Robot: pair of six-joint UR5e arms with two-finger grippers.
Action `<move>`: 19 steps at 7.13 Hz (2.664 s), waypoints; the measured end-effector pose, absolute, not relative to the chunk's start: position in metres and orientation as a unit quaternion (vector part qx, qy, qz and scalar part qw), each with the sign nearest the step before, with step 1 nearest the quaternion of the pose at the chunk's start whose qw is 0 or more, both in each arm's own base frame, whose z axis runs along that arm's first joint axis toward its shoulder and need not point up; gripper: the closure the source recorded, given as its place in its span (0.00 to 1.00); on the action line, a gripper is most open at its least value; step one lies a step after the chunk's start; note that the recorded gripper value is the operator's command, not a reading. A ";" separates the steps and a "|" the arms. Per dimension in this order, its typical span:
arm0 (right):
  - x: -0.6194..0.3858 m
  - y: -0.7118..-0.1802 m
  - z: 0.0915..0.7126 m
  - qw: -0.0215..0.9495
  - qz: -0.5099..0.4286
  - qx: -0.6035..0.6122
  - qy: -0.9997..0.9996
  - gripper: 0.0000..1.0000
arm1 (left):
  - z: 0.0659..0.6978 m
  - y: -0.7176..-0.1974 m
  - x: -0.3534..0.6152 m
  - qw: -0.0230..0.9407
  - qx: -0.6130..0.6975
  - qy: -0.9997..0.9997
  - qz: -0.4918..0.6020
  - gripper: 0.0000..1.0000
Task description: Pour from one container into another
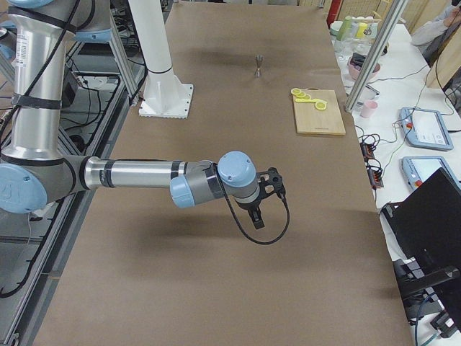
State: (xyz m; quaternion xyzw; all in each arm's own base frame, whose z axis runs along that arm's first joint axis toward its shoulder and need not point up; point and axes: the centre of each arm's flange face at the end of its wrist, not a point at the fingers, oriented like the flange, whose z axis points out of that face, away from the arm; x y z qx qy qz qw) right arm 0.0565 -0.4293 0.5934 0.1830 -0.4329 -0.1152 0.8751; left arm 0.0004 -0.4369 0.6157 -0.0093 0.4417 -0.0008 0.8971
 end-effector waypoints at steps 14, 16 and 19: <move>-0.100 -0.398 0.638 0.798 -0.133 0.322 -0.491 0.00 | 0.324 -0.420 0.233 0.871 -0.015 0.481 -0.094 0.02; -0.133 -0.413 0.628 0.771 -0.157 0.372 -0.493 0.00 | 0.295 -0.383 0.275 0.871 0.001 0.479 -0.109 0.02; -0.150 -0.420 0.647 0.736 -0.223 0.432 -0.472 0.00 | 0.262 -0.308 0.346 0.866 0.060 0.483 -0.111 0.02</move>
